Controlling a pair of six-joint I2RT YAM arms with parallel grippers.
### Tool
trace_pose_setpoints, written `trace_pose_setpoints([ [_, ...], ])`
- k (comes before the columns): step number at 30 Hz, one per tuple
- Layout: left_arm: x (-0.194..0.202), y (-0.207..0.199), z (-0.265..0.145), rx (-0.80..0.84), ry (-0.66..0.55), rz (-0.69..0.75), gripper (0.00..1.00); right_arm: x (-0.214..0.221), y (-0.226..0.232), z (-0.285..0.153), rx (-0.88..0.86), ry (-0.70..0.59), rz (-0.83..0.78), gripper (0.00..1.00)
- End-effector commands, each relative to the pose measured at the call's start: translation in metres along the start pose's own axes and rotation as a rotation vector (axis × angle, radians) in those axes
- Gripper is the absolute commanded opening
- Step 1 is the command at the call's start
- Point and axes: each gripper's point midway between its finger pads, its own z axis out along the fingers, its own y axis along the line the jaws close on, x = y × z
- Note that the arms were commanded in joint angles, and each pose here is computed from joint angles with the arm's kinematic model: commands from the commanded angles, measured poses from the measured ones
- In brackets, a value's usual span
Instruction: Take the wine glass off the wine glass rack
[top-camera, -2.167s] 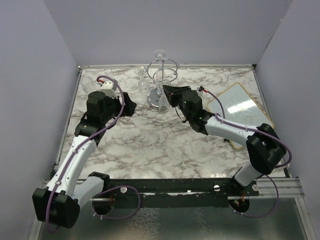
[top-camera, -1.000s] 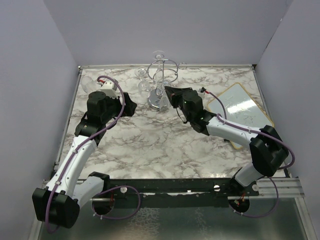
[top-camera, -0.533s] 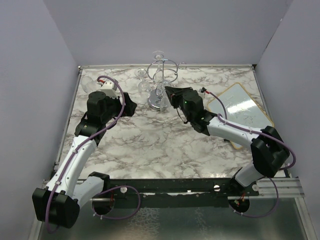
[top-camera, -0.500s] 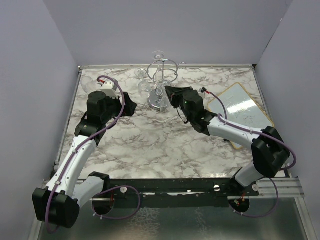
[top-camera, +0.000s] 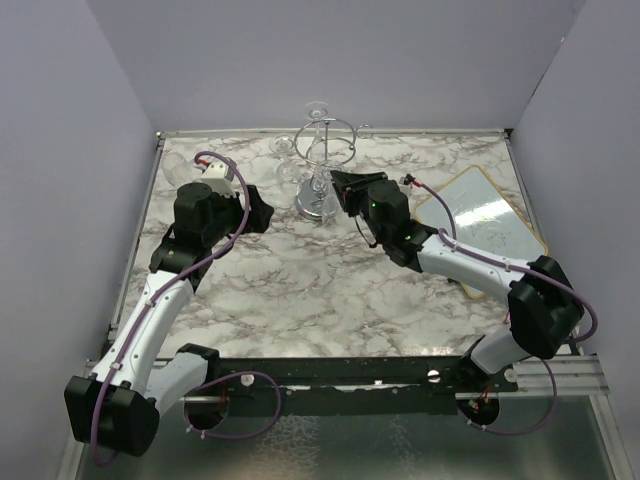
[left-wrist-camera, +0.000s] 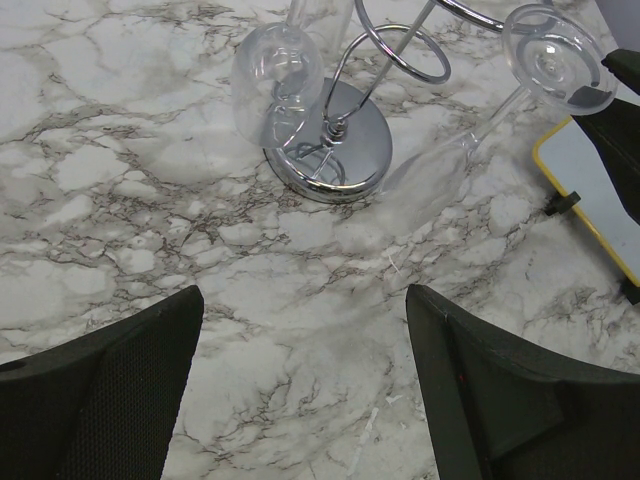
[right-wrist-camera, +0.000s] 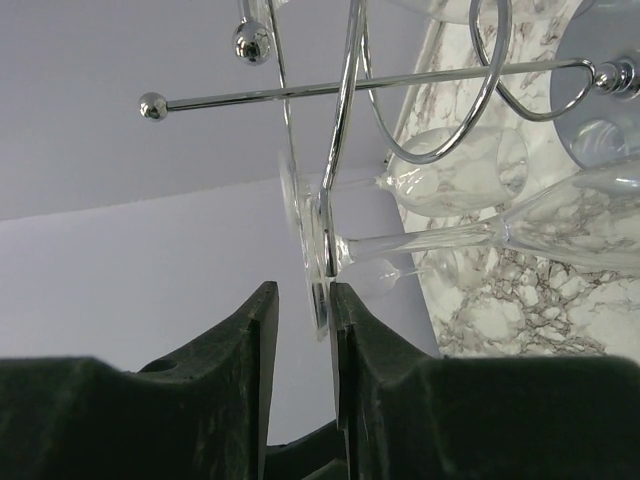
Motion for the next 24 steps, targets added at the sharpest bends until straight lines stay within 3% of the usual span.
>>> trace_pose_setpoints([
  [1,-0.0035,-0.0018,-0.0036,0.002,-0.017,0.014,0.84,-0.0044,0.0120,0.0007,-0.017,-0.042,0.003,0.26],
  [10,-0.0036,-0.0034,-0.0039,0.007,-0.018,0.017,0.84,-0.0092,0.0148,0.0049,-0.015,-0.077,-0.001,0.18],
  [24,-0.0035,-0.0032,-0.0039,0.005,-0.018,0.017,0.84,-0.0085,0.0098,0.0102,0.001,-0.086,0.009,0.18],
])
